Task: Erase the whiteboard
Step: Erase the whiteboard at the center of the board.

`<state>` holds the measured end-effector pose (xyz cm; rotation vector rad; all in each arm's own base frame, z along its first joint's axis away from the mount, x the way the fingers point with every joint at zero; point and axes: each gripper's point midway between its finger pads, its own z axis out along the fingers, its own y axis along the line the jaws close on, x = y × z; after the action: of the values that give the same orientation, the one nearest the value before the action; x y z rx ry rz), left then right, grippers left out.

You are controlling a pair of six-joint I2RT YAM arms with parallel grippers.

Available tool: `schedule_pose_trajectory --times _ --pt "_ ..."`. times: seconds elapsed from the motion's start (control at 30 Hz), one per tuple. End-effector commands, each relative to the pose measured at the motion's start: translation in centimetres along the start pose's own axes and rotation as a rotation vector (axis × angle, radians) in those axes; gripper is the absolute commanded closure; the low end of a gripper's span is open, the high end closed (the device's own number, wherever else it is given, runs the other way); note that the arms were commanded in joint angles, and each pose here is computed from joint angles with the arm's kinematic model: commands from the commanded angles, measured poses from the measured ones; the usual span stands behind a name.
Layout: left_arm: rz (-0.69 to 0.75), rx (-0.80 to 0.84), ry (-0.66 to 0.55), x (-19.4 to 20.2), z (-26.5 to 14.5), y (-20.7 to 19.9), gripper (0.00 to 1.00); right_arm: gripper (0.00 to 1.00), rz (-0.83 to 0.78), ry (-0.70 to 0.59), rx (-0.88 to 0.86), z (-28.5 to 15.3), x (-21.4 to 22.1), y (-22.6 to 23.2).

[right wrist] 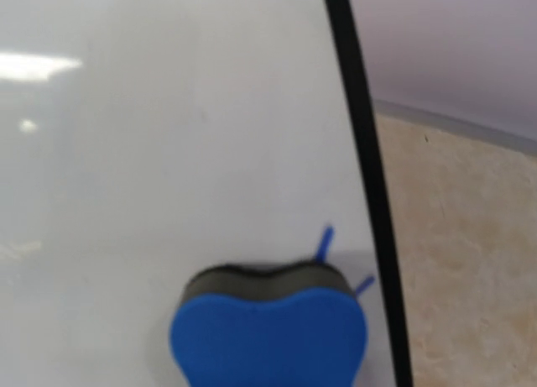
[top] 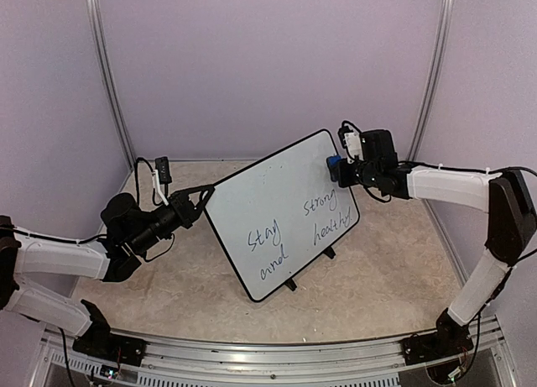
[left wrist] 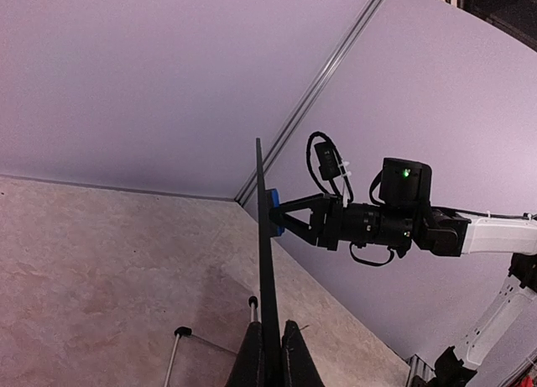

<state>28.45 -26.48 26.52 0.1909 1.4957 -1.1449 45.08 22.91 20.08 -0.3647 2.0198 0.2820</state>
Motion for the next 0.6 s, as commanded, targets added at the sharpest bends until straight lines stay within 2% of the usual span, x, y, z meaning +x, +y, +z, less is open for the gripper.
schedule_pose_trajectory --times 0.0,0.33,0.47,0.57 --pt "0.108 0.244 0.057 0.6 -0.3 -5.3 1.00 0.77 -0.014 0.033 -0.053 1.0 0.9 0.9" --pt "0.102 0.246 0.062 0.8 -0.2 -5.3 1.00 0.78 0.011 0.118 -0.054 -0.4 7.7 0.3" --pt "0.097 0.253 0.066 0.9 -0.1 -5.3 1.00 0.78 0.002 0.129 -0.036 -0.5 8.2 0.0" --pt "0.095 0.255 0.069 1.0 -0.1 -5.3 1.00 0.77 -0.003 0.110 -0.038 -0.3 6.9 0.1"
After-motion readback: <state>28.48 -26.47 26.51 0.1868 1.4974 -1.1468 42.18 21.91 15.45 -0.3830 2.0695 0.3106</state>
